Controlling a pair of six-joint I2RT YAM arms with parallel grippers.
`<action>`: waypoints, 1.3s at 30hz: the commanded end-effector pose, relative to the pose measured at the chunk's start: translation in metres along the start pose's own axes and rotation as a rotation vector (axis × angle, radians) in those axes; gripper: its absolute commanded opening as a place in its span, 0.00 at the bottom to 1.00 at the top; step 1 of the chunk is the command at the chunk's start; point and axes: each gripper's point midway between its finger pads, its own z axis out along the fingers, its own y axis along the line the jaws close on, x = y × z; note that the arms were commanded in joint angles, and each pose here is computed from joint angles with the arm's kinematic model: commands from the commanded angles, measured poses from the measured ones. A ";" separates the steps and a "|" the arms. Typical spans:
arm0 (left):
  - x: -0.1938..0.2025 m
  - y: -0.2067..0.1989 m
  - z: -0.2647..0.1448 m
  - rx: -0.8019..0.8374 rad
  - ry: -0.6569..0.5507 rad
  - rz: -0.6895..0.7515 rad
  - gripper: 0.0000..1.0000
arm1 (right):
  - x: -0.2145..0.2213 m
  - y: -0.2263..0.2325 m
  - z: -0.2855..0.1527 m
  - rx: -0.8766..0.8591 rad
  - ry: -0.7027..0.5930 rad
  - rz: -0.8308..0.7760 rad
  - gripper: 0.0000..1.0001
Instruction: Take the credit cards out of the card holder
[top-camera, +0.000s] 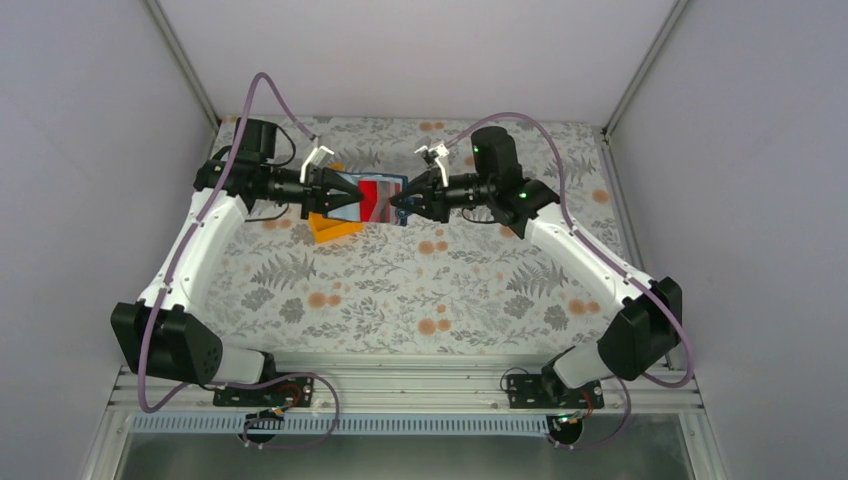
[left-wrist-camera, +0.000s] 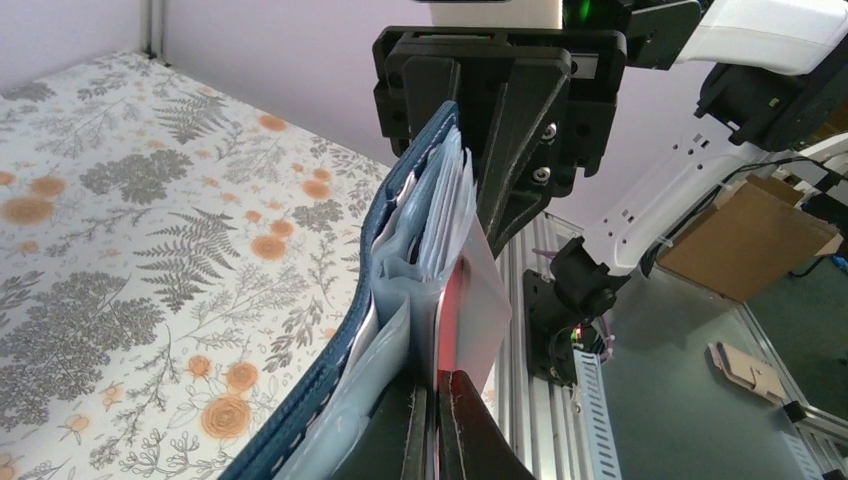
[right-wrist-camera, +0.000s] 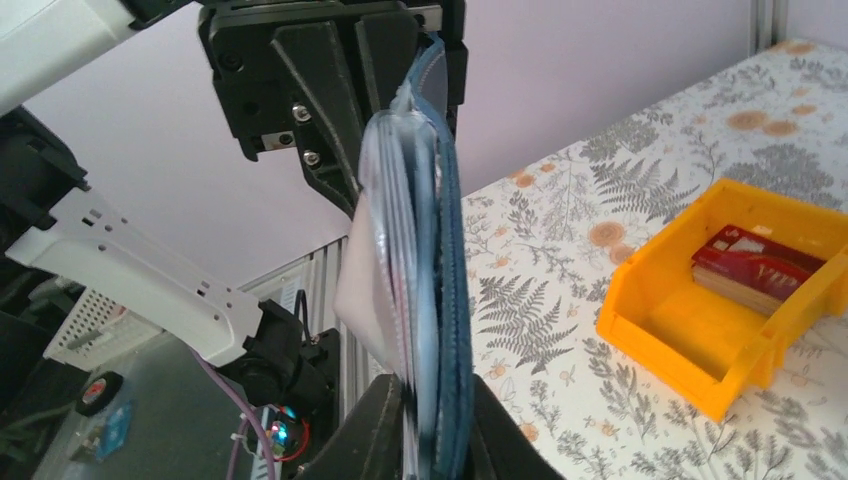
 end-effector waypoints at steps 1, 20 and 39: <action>-0.015 -0.012 -0.010 0.016 -0.044 0.070 0.02 | -0.004 -0.001 -0.016 0.016 -0.021 -0.041 0.13; -0.010 0.004 -0.010 -0.047 -0.023 0.053 0.02 | -0.001 0.003 -0.024 -0.017 -0.006 -0.047 0.06; -0.004 0.018 -0.011 -0.076 -0.002 0.028 0.02 | -0.008 0.007 -0.036 -0.034 -0.016 -0.065 0.04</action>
